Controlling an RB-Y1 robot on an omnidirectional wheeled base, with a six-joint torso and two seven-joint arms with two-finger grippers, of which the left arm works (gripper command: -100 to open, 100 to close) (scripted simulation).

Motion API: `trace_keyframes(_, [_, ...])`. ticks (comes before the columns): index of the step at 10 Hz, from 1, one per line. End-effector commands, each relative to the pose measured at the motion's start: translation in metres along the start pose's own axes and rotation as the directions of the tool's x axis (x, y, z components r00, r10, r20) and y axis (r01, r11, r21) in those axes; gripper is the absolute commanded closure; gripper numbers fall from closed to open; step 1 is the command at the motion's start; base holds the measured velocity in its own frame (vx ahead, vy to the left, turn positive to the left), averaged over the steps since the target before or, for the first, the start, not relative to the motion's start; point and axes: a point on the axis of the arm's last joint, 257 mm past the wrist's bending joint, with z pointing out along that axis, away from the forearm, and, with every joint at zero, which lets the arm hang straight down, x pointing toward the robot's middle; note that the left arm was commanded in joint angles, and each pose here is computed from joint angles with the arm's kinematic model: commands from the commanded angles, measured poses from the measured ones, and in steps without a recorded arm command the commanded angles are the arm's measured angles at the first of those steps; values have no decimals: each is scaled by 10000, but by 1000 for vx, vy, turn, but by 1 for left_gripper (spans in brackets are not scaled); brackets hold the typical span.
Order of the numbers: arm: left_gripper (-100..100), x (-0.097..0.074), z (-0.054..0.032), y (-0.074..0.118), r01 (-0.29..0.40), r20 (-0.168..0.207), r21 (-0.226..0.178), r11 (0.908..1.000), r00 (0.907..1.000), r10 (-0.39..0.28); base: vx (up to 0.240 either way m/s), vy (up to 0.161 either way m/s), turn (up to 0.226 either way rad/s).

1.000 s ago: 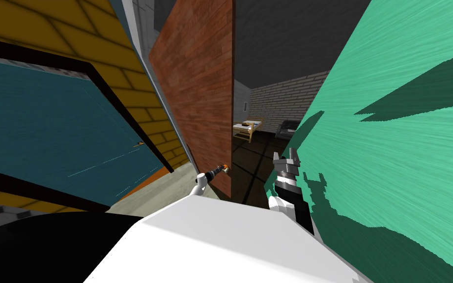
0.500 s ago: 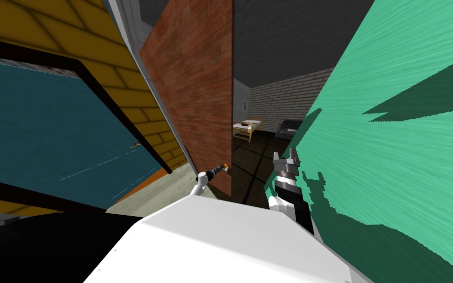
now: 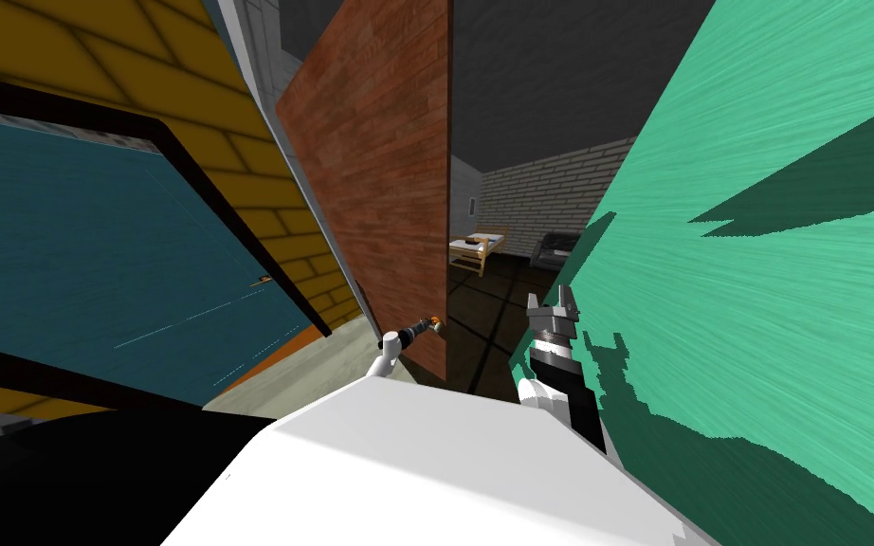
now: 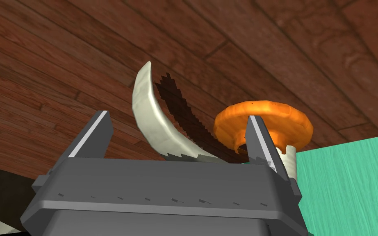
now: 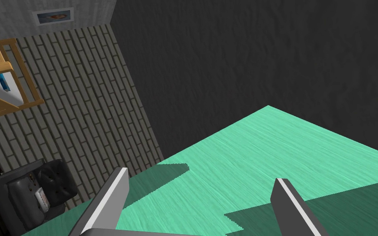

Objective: Push the door open

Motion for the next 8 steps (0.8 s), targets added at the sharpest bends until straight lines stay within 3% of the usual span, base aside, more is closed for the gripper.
trace_keyframes(1, [100, -147, -102, -298, 59, 138, 536, 9985, 9999, -66, 8, -8, 5])
trace_keyframes(8, [100, -192, -105, -316, 111, 215, 570, 9983, 9997, -123, 2, -1, 2])
